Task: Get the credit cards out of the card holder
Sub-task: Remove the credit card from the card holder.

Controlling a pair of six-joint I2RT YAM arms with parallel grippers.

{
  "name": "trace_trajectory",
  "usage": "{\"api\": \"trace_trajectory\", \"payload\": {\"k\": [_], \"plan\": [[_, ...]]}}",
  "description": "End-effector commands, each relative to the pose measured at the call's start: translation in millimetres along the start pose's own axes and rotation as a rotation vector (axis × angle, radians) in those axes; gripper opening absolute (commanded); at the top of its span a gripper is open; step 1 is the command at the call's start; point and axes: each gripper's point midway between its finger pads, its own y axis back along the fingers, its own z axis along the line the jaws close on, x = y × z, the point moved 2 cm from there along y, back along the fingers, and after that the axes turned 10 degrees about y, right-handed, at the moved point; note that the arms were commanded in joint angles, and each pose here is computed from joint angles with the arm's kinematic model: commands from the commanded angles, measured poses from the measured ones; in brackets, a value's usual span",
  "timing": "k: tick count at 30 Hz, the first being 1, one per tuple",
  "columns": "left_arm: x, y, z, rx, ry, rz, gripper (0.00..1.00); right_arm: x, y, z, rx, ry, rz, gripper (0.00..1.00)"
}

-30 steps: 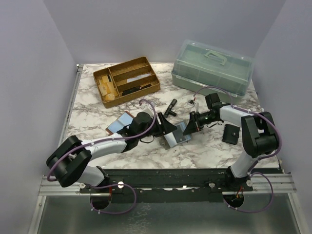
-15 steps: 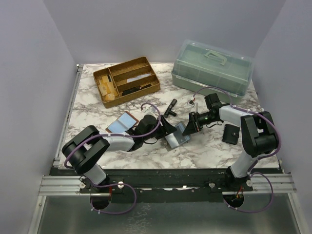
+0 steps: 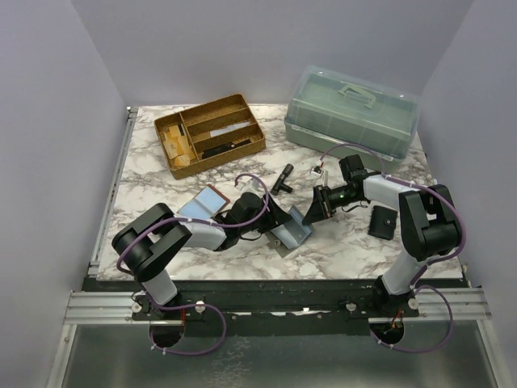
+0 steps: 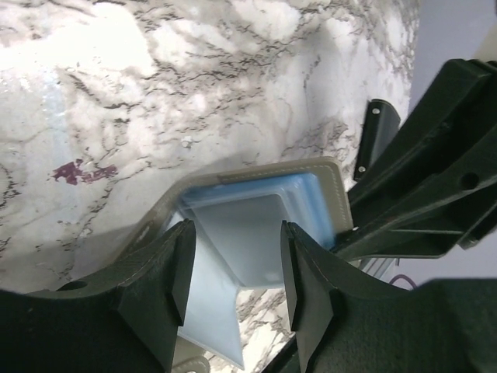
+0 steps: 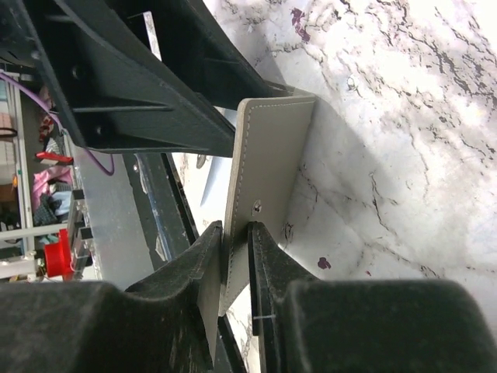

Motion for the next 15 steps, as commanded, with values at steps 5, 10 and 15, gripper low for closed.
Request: {"api": "trace_trajectory", "payload": {"k": [5,10,15], "plan": [[1,-7,7,-0.012,0.009,-0.009,0.53,-2,-6,-7,0.025,-0.002,0.028,0.33],[4,-10,10,-0.019,0.009,0.002,0.51,0,-10,-6,0.031,0.009,0.055,0.34],[7,-12,18,-0.037,0.015,0.012,0.51,0,-10,-5,0.034,0.011,0.051,0.28]]}}
